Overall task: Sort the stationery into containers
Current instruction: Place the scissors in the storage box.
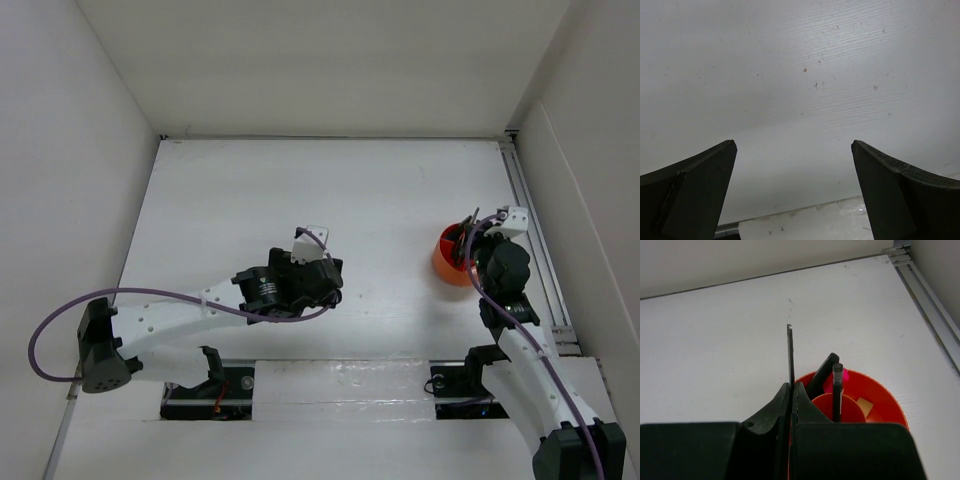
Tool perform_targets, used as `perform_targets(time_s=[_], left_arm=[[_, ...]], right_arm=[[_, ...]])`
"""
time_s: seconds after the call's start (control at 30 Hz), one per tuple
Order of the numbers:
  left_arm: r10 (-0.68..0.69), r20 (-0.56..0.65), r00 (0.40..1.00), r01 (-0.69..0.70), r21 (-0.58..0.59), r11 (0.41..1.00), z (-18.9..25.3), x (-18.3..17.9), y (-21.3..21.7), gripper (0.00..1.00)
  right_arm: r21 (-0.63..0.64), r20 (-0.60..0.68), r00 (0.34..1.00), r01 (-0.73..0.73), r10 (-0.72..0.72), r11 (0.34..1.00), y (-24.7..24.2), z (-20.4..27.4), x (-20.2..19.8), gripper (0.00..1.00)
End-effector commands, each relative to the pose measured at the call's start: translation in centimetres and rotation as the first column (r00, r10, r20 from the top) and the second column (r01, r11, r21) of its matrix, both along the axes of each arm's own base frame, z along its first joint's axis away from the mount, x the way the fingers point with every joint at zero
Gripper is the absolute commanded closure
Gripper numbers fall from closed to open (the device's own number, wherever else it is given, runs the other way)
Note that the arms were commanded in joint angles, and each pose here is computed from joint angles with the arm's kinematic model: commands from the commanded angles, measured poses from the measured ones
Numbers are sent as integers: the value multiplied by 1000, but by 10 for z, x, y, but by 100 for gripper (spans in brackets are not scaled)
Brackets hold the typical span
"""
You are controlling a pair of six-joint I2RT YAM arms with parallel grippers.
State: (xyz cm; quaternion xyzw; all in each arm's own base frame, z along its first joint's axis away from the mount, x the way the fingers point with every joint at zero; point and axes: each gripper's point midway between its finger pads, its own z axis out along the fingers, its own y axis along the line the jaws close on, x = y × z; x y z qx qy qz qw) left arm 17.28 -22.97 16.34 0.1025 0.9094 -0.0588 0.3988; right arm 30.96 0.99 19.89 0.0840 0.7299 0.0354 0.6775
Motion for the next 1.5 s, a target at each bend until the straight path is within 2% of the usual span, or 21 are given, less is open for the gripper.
perform_targets(time_s=[0.0, 0.17, 0.23, 0.37, 0.4, 0.43, 0.6, 0.63, 0.7, 0.77, 0.8, 0.83, 0.9, 0.93, 0.97, 1.07, 1.13, 1.17, 1.23, 1.47], left_arm=[[1, 16, 1000, -1, -16, 1000, 6, 1, 3, 1], [-10, 17, 1000, 10, -29, 1000, 8, 0, 1, 1], [-10, 17, 1000, 10, -29, 1000, 8, 0, 1, 1], [-10, 20, 1000, 10, -38, 999, 11, 0, 2, 1], [-10, 20, 1000, 10, -38, 999, 11, 0, 2, 1], [-10, 20, 1000, 10, -38, 999, 11, 0, 2, 1], [9, 36, 999, -7, -53, 999, 16, 1, 6, 1], [24, 41, 999, -21, -59, 998, 17, 3, 7, 1], [46, 51, 998, -43, -61, 997, 19, 4, 12, 1], [68, 64, 996, -64, -67, 996, 24, 6, 14, 1], [95, 64, 993, -91, -63, 994, 23, 6, 19, 1], [133, 97, 986, -126, -73, 989, 32, 12, 22, 1], [189, 119, 975, -183, -60, 981, 36, 14, 35, 1], [246, 147, 958, -234, -92, 968, 45, 18, 42, 1], [271, 158, 949, -258, -98, 961, 49, 20, 46, 1], [377, 201, 904, -355, -137, 925, 70, 23, 68, 1], [420, 219, 881, -393, -155, 906, 85, 21, 86, 1], [444, 242, 863, -414, -167, 895, 92, 23, 91, 1], [455, 247, 855, -408, -219, 886, 105, 21, 99, 1], [471, 251, 845, -377, -345, 860, 146, 17, 115, 1]], right_arm=[[5, 92, 996, 19, -20, 1000, -3, 30, 4, 100], [14, 93, 996, -5, 4, 1000, 2, 28, 3, 80], [14, 93, 996, -6, 4, 1000, 2, 28, 3, 66], [25, 102, 994, -27, 25, 999, 6, 31, 2, 55], [25, 102, 994, -43, 40, 999, 9, 31, 1, 39], [25, 112, 992, -57, 53, 998, 11, 33, 0, 0], [46, 171, 968, -192, 182, 980, 35, 60, -5, 0], [40, 209, 957, -215, 202, 976, 39, 77, -8, 0], [80, 210, 950, -251, 230, 965, 46, 87, -12, 0], [121, 248, 940, -269, 234, 955, 49, 117, -16, 0], [178, 223, 941, -297, 256, 938, 57, 119, -20, 0], [197, 257, 926, -331, 277, 923, 62, 144, -27, 0], [253, 222, 922, -368, 317, 895, 71, 153, -30, 0], [271, 149, 925, -377, 348, 886, 76, 144, -34, 0], [266, 154, 904, -427, 399, 864, 85, 163, -43, 0], [274, 78, 889, -455, 452, 847, 91, 160, -61, 0], [251, 114, 885, -466, 452, 848, 88, 180, -82, 0], [264, 80, 893, -448, 443, 854, 86, 176, -92, 0], [246, 109, 922, -388, 373, 888, 70, 200, -109, 0], [173, 100, 978, -200, 185, 964, 24, 224, -175, 0]])
